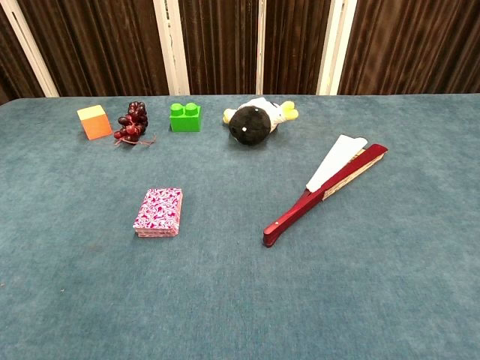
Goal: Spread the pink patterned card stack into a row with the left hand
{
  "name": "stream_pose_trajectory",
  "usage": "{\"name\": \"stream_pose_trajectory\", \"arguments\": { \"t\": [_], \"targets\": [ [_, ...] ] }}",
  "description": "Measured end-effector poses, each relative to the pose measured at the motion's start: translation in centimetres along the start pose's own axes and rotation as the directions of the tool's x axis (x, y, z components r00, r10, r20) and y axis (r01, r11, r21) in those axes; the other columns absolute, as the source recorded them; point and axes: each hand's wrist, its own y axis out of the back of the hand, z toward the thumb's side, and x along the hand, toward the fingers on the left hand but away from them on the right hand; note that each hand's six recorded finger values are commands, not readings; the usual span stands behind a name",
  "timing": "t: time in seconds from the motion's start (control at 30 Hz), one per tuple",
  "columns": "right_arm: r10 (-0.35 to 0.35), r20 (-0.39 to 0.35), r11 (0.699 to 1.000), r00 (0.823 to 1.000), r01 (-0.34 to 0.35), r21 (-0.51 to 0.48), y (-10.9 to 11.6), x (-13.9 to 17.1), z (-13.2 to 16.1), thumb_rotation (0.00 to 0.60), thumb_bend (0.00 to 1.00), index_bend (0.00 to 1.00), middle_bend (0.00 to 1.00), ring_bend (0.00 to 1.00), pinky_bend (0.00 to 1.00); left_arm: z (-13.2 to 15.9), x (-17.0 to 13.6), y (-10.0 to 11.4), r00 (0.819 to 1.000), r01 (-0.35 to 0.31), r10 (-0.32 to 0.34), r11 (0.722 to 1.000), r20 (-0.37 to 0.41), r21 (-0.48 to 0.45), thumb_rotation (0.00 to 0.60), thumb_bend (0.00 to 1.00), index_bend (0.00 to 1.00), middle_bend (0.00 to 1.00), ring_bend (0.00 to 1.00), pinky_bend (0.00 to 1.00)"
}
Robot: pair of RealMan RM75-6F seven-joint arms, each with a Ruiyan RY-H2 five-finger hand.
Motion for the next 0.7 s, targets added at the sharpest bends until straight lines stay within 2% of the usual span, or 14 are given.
{"name": "stream_pose_trajectory", "arguments": {
  "t": [0.47, 0.7],
  "targets": [
    [0.002, 0.002, 1.0, 1.0, -0.002, -0.003, -0.1, 0.0, 0.1, 0.6, 0.37, 0.0, 0.0, 0.0, 0.05, 0.3, 0.4, -0.4, 1.0, 0.025, -0.025, 1.0, 0.004, 0.005, 0.6, 0.09, 0.0, 0.0, 0.0, 0.0],
    [0.005, 0.002, 1.0, 1.0, -0.005, -0.01, -0.1, 0.0, 0.0, 0.6, 0.37, 0.0, 0.0, 0.0, 0.05, 2.4, 2.2, -0.8, 0.996, 0.071, -0.074, 0.996, 0.05, 0.054, 0.6, 0.09, 0.0, 0.0, 0.0, 0.0]
  ]
}}
